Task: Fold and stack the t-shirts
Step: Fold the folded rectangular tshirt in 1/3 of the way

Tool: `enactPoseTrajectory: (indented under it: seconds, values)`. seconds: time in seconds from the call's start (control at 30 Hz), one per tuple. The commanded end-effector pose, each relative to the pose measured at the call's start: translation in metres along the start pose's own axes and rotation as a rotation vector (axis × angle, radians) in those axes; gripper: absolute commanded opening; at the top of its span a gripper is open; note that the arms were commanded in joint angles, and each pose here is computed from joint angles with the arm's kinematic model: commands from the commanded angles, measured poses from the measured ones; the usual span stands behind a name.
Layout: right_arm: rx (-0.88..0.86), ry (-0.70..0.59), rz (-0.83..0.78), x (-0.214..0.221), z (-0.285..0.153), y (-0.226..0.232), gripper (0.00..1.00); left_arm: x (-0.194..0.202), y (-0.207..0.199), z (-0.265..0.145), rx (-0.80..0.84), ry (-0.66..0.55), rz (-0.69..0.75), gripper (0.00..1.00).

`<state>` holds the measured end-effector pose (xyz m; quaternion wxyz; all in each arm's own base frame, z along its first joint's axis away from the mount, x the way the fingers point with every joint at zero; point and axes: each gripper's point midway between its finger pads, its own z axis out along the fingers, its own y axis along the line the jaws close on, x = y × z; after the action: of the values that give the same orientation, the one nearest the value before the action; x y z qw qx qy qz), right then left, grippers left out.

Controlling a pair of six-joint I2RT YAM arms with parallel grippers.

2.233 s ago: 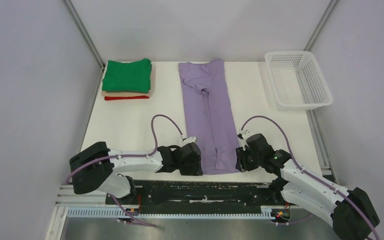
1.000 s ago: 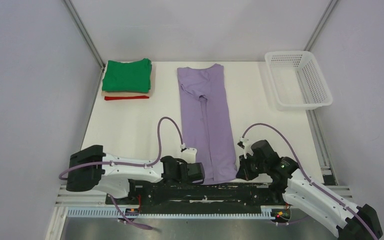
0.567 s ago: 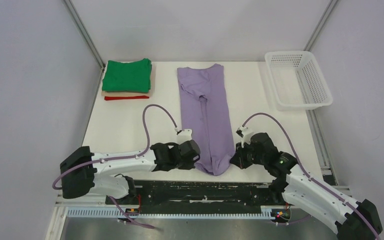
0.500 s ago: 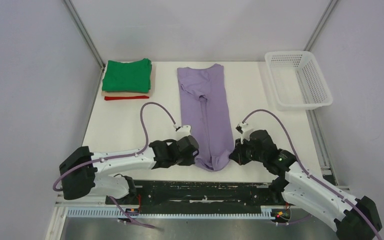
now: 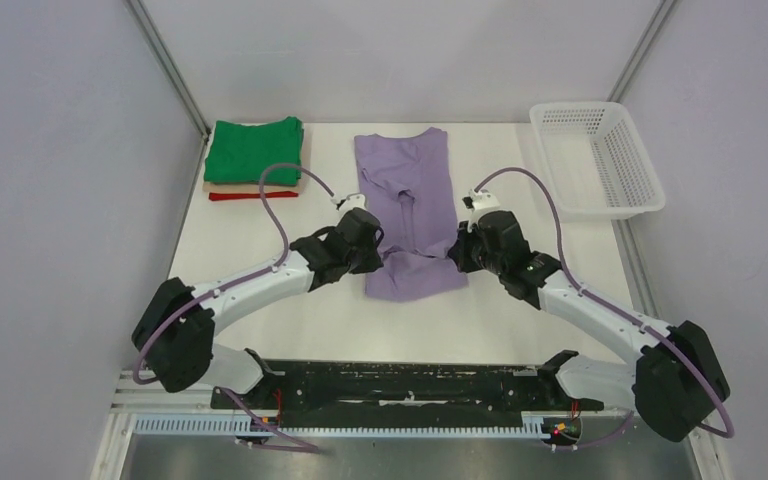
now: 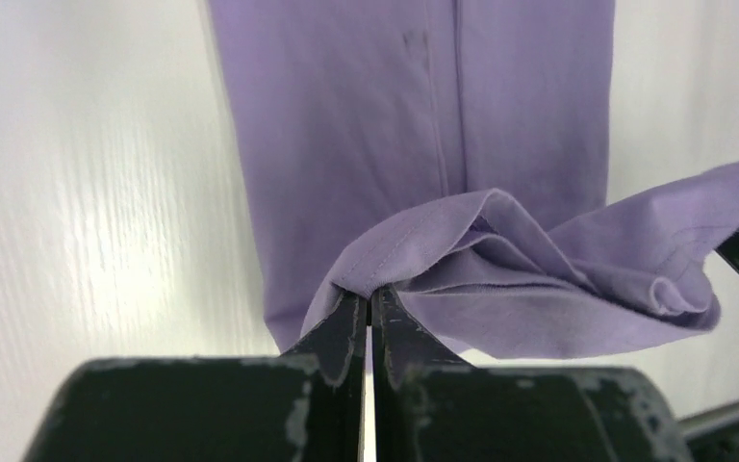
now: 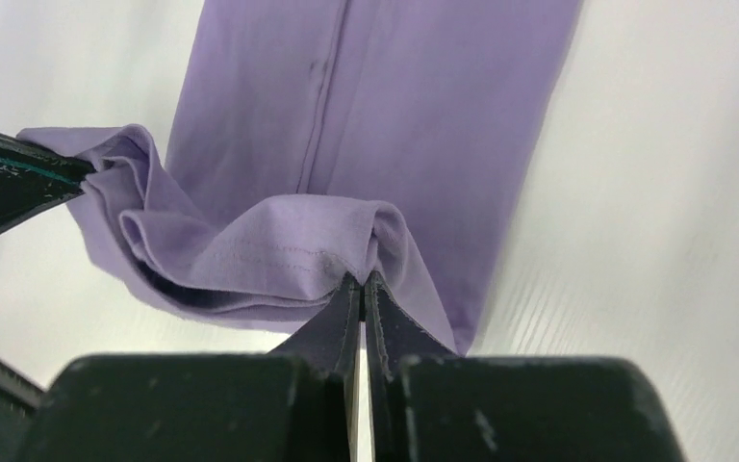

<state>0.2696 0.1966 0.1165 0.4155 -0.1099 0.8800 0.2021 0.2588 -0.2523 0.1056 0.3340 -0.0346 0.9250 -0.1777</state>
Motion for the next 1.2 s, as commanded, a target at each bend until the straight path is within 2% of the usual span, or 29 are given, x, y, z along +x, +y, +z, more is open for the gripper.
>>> enactPoseTrajectory:
  seconds: [0.0,0.4,0.9,1.0,1.1,1.13,1.17]
  values:
    - [0.056,-0.140,0.038,-0.059,0.015,-0.012,0.00,-0.045,-0.005,0.020,0.002,-0.064,0.058,0.02]
    - [0.042,-0.131,0.013,-0.096,0.070,-0.027,0.00,-0.101,0.015,0.074,-0.115,-0.084,0.062,0.02]
    - [0.132,-0.093,0.059,-0.105,0.122,-0.063,0.00,-0.122,0.045,0.108,-0.207,-0.070,0.041,0.03]
    - [0.134,-0.083,0.098,-0.103,0.132,-0.070,0.02,-0.124,0.048,0.116,-0.216,-0.072,0.041,0.15]
    - [0.117,-0.079,0.112,-0.105,0.144,-0.072,0.07,-0.126,0.051,0.126,-0.222,-0.059,0.036,0.17]
    - [0.117,-0.081,0.117,-0.109,0.147,-0.074,0.11,-0.128,0.054,0.128,-0.228,-0.053,0.030,0.18]
    - [0.116,-0.077,0.126,-0.111,0.151,-0.076,0.19,-0.131,0.055,0.129,-0.230,-0.051,0.025,0.21]
